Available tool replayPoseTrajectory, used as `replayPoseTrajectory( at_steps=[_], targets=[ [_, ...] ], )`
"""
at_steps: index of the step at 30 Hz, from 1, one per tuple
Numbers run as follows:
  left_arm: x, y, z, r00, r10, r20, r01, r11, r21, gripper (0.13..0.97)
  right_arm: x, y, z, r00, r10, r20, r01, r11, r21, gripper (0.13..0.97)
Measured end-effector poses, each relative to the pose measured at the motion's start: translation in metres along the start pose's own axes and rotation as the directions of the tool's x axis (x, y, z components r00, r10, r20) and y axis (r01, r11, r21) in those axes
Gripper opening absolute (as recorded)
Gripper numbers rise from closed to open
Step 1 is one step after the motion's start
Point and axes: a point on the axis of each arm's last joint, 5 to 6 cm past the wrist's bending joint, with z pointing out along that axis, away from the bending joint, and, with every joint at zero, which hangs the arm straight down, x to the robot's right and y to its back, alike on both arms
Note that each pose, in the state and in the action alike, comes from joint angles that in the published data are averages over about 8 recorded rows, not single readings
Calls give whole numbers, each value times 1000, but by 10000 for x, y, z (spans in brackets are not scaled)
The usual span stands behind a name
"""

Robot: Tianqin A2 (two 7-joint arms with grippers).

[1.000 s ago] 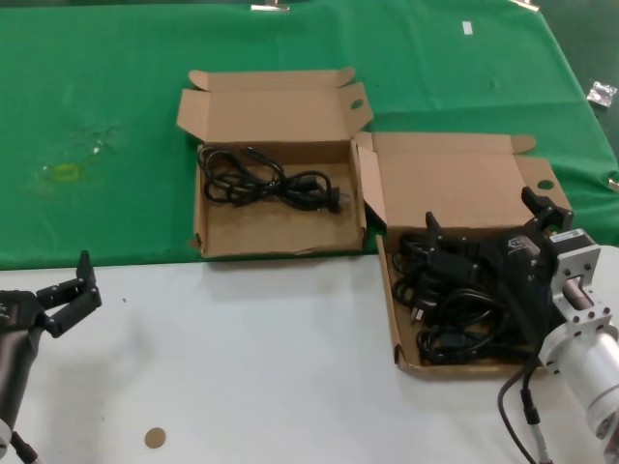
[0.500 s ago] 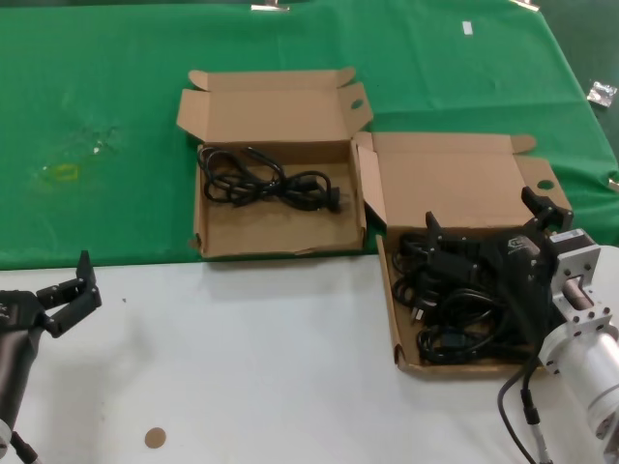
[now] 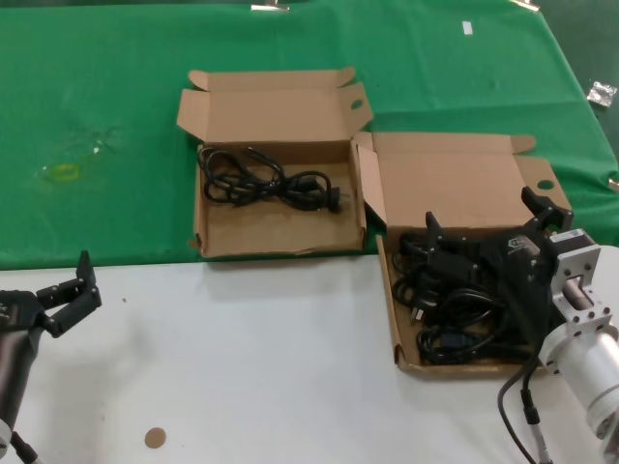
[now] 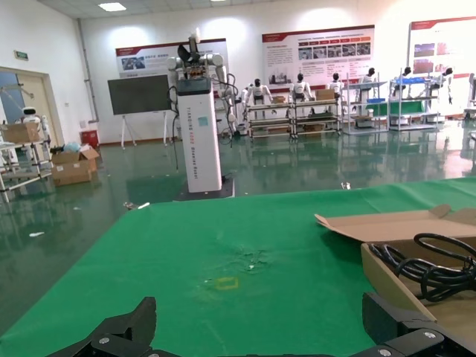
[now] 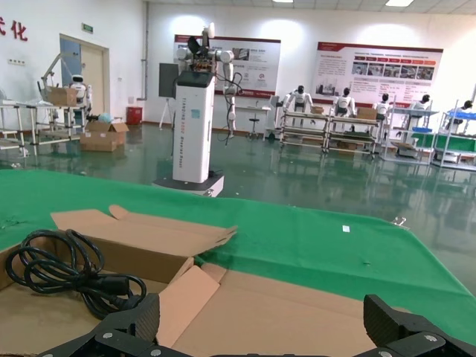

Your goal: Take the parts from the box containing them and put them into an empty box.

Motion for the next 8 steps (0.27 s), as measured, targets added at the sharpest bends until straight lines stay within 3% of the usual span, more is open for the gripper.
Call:
replayPoseTrajectory(
  at_steps=[8],
  targets=[
    [0,0,0,1000,0,0,0,1000,0,966,0,0,0,1000,0,0,0,1000,0,966]
  ],
)
